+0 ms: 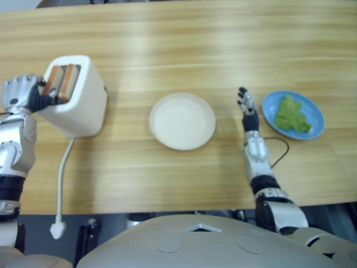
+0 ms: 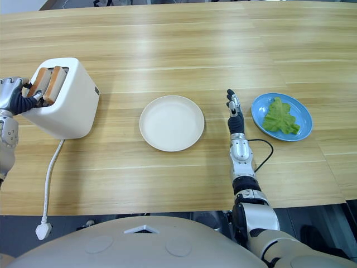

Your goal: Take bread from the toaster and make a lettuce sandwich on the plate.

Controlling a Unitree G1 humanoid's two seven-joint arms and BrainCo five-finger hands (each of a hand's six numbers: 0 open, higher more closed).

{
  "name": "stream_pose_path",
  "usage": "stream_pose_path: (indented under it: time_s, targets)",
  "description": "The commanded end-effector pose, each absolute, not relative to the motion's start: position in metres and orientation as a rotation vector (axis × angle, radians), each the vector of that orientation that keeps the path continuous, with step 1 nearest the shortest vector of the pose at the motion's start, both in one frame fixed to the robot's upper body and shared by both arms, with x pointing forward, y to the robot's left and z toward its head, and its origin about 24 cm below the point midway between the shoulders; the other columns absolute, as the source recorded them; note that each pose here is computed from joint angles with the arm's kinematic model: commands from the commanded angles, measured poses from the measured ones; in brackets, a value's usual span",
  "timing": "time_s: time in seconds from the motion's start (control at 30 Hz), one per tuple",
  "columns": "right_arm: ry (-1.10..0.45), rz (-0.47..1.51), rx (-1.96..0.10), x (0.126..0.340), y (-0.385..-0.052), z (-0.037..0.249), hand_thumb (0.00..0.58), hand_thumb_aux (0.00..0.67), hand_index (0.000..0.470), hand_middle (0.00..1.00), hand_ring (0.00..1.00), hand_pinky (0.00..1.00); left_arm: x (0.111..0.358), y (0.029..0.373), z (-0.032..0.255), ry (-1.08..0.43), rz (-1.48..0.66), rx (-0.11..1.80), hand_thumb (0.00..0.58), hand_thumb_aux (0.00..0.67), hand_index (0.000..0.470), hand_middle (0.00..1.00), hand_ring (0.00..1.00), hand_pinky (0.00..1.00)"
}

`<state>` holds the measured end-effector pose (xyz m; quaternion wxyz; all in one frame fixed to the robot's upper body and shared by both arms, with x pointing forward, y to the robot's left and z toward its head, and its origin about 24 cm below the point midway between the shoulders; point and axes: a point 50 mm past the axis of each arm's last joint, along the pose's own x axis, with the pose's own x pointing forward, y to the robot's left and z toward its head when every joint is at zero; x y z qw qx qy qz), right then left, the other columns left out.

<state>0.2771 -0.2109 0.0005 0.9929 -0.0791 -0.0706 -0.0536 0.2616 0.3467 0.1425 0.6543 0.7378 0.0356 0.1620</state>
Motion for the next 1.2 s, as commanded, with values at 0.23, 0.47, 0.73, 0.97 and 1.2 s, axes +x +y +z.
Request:
stream_pose_path:
  time_s: [0.23,0.47,0.73,0.97,1.2]
  targets:
    - [-0.124,-0.109,-0.16,0.275,-0.213,-0.001,0.0,0.0,0.0,0.0,0.0,0.0,0.259,0.342,0.154,-0.024,0.408,1.536,0.58,0.67,0.46,1.0,1.0,1.0]
    - [-0.117,-0.108,-0.16,0.275,-0.213,-0.003,0.0,0.0,0.0,0.0,0.0,0.0,0.243,0.35,0.197,-0.289,0.593,1.29,0.58,0.67,0.46,1.0,1.0,1.0]
    - [-0.113,-0.107,-0.16,0.275,-0.212,-0.003,0.0,0.0,0.0,0.0,0.0,0.0,0.206,0.349,0.25,-0.682,0.776,1.153,0.58,0.67,0.46,1.0,1.0,1.0]
    - [-0.11,-0.104,-0.158,0.275,-0.211,-0.004,0.0,0.0,0.0,0.0,0.0,0.0,0.192,0.321,0.268,-0.922,0.664,0.922,0.58,0.67,0.46,1.0,1.0,1.0]
    - [-0.107,-0.097,-0.156,0.277,-0.209,-0.003,0.0,0.0,0.0,0.0,0.0,0.0,0.238,0.261,0.227,-0.809,0.276,0.617,0.58,0.67,0.46,1.0,1.0,1.0]
